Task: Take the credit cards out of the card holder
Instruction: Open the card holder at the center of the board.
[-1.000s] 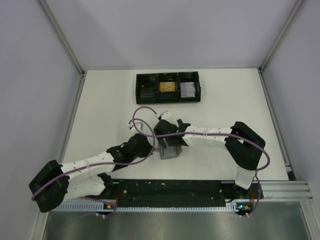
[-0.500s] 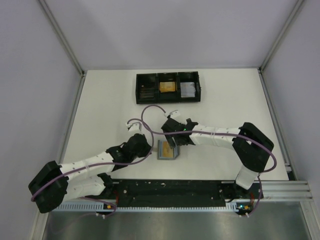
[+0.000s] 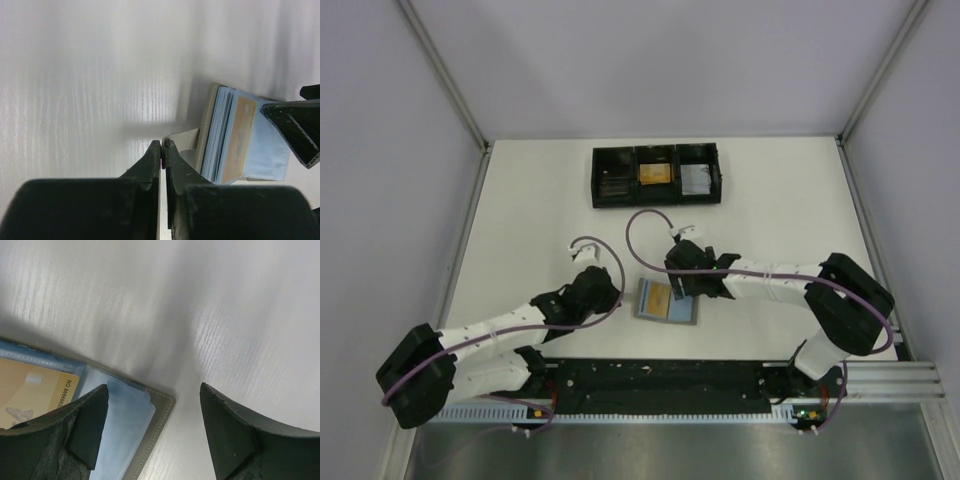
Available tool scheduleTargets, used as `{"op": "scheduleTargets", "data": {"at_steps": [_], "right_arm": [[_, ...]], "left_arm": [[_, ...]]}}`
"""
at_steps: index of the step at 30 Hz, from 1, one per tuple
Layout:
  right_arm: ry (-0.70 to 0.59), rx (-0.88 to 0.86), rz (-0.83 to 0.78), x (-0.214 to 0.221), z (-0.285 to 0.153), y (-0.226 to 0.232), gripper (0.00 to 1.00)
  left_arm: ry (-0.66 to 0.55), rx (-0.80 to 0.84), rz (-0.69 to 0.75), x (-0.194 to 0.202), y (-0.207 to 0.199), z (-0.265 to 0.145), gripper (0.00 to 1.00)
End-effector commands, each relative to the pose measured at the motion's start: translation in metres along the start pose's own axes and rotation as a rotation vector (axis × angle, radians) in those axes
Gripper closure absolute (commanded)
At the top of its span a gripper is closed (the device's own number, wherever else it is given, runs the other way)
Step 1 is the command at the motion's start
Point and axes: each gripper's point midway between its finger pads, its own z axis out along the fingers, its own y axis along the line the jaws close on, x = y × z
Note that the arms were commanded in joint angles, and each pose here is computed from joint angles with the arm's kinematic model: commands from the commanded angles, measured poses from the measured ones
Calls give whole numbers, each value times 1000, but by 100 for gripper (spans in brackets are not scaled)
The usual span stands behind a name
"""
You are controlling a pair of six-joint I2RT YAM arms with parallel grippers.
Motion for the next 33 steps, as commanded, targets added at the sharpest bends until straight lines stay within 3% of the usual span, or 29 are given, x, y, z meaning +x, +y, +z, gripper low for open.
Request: {"op": "scheduleTargets", "data": {"at_steps": [1, 5, 8, 11, 16, 20, 25, 28, 33], "right_arm": [[-27, -73, 35, -3, -1, 6, 30], [-27, -80, 30, -1, 0, 7, 39], [-29, -87, 30, -1, 0, 8, 40], [-28, -96, 26, -1, 0, 10, 41], [-26, -103, 25, 0, 0, 11, 41], [-32, -104, 29, -1, -1, 11, 43], [-32, -127, 57, -2, -4, 15, 53], [-39, -125, 65, -3, -6, 14, 56], [-47, -131, 92, -4, -10, 10, 55]], "left_arm": [[-30, -7, -11, -9, 3, -4, 93], [-44, 6, -8, -18, -4, -12, 70], [-70, 33, -8, -32, -14, -24, 42], [-82, 100, -12, -46, -34, -40, 31], [-61, 316, 15, -64, -89, -70, 31], [30, 408, 17, -53, -115, -66, 43], [206, 415, 18, -9, -119, -28, 65], [243, 432, -1, 6, -122, -8, 74], [280, 349, 0, 26, -101, 18, 80]]}}
